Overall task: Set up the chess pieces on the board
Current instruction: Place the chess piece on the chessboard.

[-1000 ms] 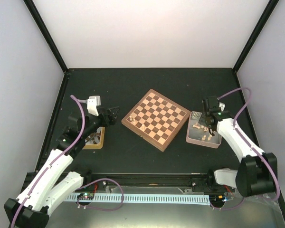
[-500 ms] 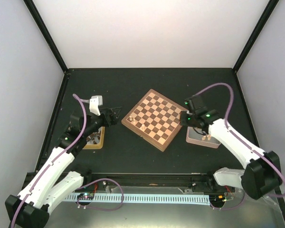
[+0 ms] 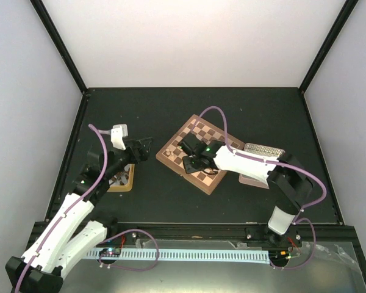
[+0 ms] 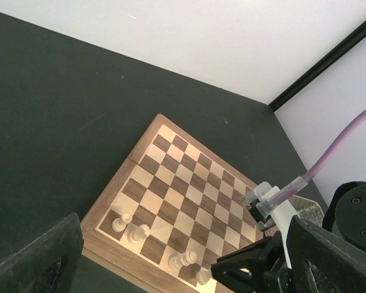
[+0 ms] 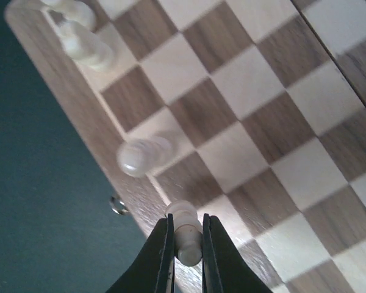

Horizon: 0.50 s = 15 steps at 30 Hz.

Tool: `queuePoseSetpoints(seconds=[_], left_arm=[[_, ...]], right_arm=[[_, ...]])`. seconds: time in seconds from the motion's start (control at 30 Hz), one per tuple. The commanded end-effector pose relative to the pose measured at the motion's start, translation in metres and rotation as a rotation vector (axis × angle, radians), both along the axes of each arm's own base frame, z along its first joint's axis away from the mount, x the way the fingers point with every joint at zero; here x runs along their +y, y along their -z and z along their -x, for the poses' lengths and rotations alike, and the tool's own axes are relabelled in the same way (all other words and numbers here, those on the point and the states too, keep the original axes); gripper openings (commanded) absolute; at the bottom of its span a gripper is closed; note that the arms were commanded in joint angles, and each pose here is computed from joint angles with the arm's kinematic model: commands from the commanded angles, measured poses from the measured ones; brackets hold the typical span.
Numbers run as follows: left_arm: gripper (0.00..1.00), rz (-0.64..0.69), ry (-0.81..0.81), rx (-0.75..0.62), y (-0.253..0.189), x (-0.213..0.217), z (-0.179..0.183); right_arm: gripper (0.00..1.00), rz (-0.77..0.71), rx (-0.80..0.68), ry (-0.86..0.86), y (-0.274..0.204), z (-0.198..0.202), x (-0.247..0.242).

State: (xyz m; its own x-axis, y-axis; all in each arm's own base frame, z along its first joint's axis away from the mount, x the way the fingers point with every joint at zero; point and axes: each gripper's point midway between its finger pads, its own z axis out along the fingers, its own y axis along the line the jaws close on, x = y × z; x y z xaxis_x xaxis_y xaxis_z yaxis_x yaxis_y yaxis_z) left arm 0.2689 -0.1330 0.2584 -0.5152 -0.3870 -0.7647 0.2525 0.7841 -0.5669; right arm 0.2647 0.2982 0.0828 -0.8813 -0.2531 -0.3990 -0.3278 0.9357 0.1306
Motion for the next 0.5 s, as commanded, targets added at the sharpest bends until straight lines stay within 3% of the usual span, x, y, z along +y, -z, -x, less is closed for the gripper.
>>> queuePoseSetpoints(seconds=[0.0, 0.47], left_arm=[[0.93, -0.012, -0.027, 0.003, 0.001, 0.006, 0.0], [0.93, -0.026, -0.037, 0.002, 0.002, 0.009, -0.001]], right_arm=[[0.03, 0.035, -0.067, 0.005, -0.009, -0.01, 0.016], [0.02, 0.172, -0.115, 0.082, -0.003, -0.019, -0.002]])
